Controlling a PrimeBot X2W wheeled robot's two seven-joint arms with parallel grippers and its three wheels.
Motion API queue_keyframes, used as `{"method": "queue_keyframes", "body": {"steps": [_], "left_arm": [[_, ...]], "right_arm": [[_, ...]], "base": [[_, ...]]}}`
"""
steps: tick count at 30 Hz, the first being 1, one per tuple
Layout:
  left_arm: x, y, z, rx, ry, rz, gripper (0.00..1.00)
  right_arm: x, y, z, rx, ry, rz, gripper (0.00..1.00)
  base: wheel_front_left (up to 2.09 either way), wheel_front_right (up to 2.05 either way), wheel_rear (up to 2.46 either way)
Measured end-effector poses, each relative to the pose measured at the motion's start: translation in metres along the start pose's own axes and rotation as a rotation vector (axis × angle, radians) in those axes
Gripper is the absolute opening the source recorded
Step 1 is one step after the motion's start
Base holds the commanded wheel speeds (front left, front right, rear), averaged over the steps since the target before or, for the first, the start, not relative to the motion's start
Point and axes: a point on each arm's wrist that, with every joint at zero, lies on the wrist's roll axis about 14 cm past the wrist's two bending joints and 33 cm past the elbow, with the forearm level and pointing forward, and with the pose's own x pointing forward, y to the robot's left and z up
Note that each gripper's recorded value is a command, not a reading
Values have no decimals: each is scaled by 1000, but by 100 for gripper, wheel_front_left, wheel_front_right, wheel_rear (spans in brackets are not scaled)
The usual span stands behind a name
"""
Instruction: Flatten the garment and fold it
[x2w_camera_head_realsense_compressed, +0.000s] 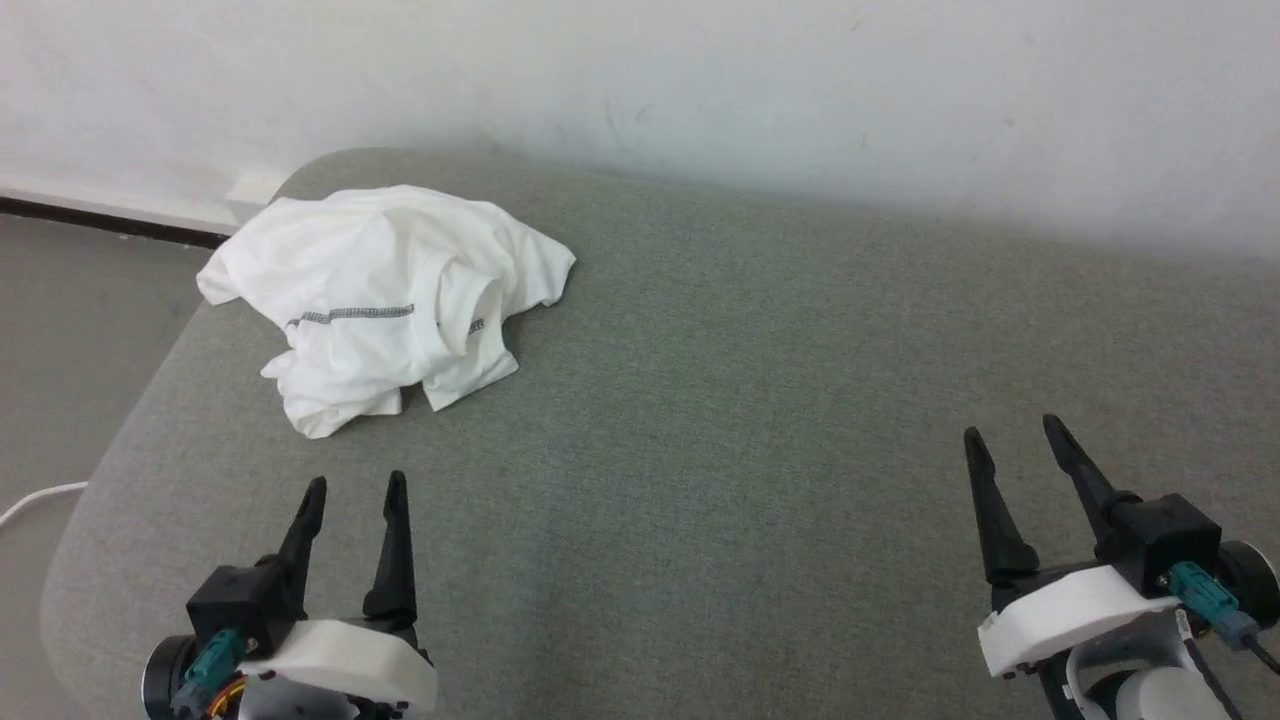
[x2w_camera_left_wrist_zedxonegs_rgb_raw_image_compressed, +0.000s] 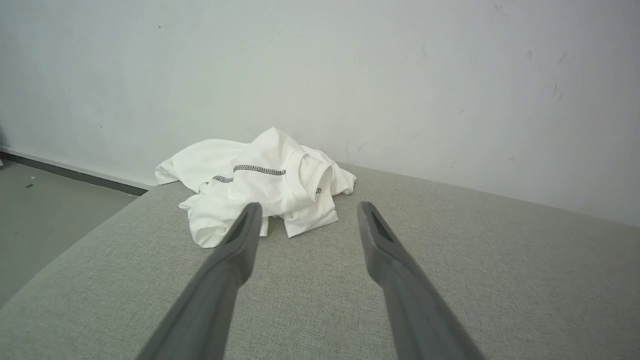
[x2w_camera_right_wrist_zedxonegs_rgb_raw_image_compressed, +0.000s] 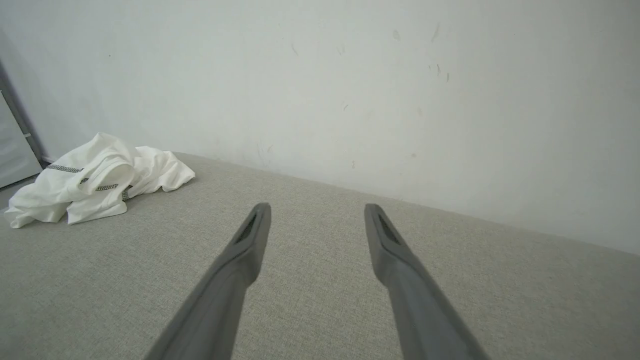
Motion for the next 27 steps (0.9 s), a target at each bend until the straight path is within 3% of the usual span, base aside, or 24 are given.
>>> {"method": "queue_keyframes", "body": {"steps": [27], "left_arm": [[-55, 67, 4, -54, -46, 224, 100]], "right_arm": [[28, 78, -9, 43, -8, 231, 100]], "base": [[0, 0, 0]]}}
